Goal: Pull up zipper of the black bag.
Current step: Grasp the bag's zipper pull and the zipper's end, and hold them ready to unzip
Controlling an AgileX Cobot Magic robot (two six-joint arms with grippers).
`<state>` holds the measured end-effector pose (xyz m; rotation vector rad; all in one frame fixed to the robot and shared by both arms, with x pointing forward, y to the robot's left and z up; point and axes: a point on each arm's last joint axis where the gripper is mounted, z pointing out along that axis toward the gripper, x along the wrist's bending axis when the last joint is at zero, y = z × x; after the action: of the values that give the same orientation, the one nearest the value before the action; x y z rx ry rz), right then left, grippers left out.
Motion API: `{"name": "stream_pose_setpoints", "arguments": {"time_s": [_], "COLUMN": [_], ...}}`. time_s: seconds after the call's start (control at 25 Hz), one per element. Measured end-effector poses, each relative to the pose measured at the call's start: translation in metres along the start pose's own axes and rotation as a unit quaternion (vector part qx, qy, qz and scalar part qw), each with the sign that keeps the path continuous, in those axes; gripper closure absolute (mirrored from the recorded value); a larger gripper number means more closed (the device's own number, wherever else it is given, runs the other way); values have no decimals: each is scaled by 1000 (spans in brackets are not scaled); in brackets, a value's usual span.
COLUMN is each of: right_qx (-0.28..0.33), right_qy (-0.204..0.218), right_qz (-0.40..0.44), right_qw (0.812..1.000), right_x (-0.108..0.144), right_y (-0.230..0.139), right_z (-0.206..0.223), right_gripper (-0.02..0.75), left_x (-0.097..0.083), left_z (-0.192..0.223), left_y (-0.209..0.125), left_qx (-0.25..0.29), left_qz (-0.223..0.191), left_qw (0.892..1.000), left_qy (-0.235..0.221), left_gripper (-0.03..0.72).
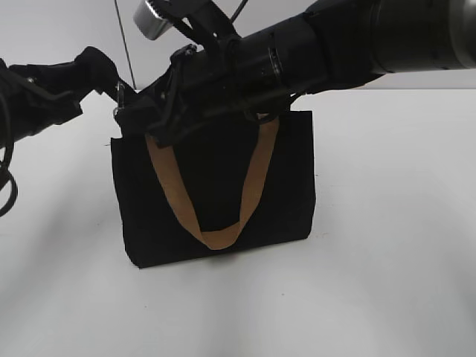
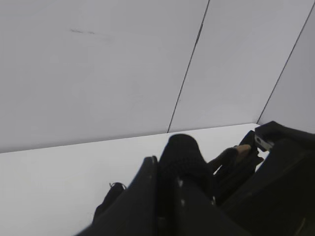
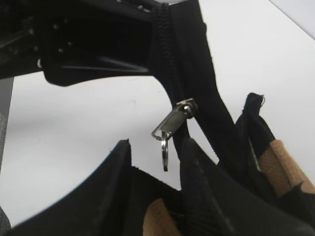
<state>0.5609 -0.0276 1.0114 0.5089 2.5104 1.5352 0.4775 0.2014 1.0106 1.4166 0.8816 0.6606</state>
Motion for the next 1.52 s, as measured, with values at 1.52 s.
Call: {"name": "stream_pose_setpoints", "arguments": {"time_s": [1.52], "right_qx": [11], "right_qy": [-31], "right_qz": [9], "right_qw": [999], "right_x": [-1], "right_y": [-6], "right_z": [10], "right_gripper": [738], "left_x": [0], "left_z": [0], "left_y": [1], "left_qx": [-4], "left_qz": [-90], "left_qw": [996], "left_qy": [5], "left_gripper": [676]}}
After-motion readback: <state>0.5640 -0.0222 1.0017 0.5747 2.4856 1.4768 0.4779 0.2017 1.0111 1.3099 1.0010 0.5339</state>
